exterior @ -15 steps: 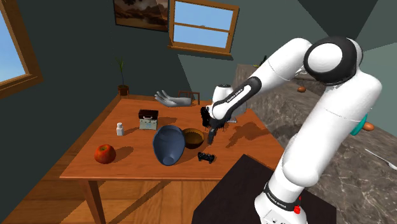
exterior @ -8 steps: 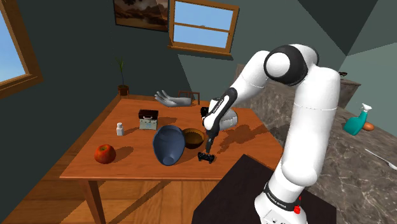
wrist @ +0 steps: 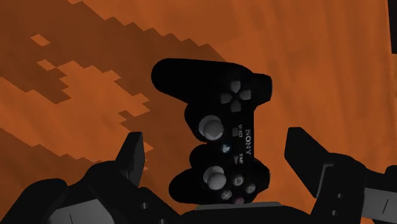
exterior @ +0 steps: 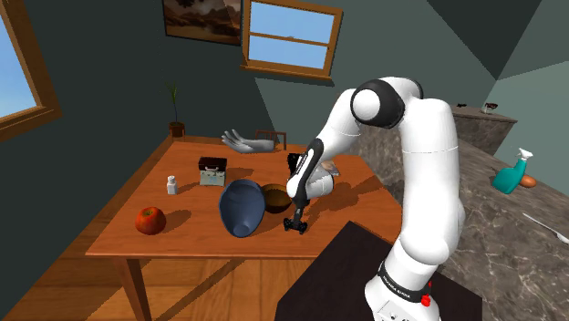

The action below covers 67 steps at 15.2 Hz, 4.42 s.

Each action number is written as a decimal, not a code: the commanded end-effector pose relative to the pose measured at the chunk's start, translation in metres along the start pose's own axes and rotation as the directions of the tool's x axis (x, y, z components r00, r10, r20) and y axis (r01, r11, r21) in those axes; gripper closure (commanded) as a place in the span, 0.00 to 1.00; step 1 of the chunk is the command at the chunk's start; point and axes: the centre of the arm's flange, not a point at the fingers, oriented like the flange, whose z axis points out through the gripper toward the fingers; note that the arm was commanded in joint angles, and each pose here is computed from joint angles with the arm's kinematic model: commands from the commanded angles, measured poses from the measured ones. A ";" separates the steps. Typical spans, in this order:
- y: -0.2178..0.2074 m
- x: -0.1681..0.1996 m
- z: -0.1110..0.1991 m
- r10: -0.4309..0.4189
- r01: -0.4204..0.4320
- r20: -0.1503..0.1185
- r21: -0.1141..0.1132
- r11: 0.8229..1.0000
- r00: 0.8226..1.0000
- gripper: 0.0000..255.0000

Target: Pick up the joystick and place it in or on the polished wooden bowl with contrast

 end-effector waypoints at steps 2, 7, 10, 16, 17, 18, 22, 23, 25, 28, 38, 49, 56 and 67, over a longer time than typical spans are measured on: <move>-0.001 -0.001 0.018 0.000 0.000 0.000 0.000 1.000 1.000 0.00; -0.001 -0.001 0.018 0.000 0.000 0.000 0.000 1.000 1.000 0.00; -0.001 -0.001 0.018 0.000 0.000 0.000 0.000 1.000 1.000 0.00; -0.001 -0.001 0.018 0.000 0.000 0.000 0.000 1.000 1.000 1.00; -0.001 -0.001 0.018 0.000 0.000 0.000 0.000 1.000 1.000 1.00; -0.001 -0.001 0.018 0.000 0.000 0.000 0.000 1.000 1.000 1.00; -0.001 -0.001 0.008 0.000 0.000 0.000 0.000 1.000 1.000 1.00; -0.001 -0.001 0.002 0.000 0.000 0.000 0.000 1.000 1.000 1.00; -0.001 -0.002 -0.008 0.000 0.000 0.000 0.000 1.000 1.000 1.00; -0.001 -0.002 -0.024 0.000 0.000 0.000 0.000 1.000 1.000 1.00; -0.002 -0.004 -0.077 0.000 0.000 0.000 0.000 1.000 1.000 1.00; -0.003 -0.006 -0.135 0.000 0.000 0.000 0.000 1.000 1.000 1.00; 0.017 0.028 -0.154 0.000 0.000 0.000 0.000 1.000 1.000 1.00; 0.073 0.124 -0.143 0.000 0.000 0.000 0.000 1.000 1.000 1.00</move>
